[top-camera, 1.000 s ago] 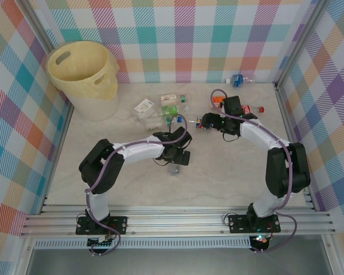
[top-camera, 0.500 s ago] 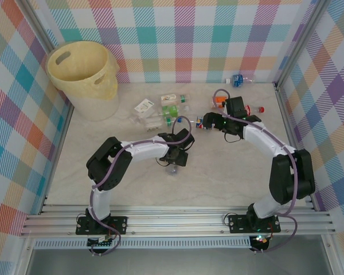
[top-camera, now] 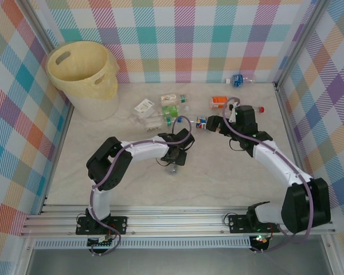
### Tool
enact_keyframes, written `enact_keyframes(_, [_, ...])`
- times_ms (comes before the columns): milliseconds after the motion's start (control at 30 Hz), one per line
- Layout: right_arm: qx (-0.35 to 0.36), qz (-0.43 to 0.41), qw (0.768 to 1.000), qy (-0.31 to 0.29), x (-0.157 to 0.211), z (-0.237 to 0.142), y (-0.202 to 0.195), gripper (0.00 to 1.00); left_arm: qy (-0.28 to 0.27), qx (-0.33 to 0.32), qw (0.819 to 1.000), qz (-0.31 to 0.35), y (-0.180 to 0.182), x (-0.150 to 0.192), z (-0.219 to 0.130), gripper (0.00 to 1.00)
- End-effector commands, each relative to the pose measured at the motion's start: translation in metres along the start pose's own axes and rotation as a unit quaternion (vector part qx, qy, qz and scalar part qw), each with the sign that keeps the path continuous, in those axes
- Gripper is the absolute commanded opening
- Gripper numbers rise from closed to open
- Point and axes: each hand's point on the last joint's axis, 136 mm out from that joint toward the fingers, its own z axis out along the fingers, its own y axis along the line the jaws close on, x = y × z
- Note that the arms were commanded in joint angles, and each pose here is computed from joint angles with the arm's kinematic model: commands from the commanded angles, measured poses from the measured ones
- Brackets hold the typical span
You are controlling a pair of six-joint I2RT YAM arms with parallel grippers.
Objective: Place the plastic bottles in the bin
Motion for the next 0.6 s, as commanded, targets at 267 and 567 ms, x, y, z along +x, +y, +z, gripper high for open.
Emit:
enact_keyframes(267, [-0.113,-0.039,0.99,-0.08,-0.028,-0.023,0.044,1.0,-0.009,-0.022,0.999,-0.025,0.036,-0.001,0.001,0.49])
enact_keyframes(567, [-0.144,-0.055,0.983,-0.097,-0.031,-0.031,0.058,1.0,-0.032,0.013,0.998,-0.046,0.039,-0.012,-0.018,0.48])
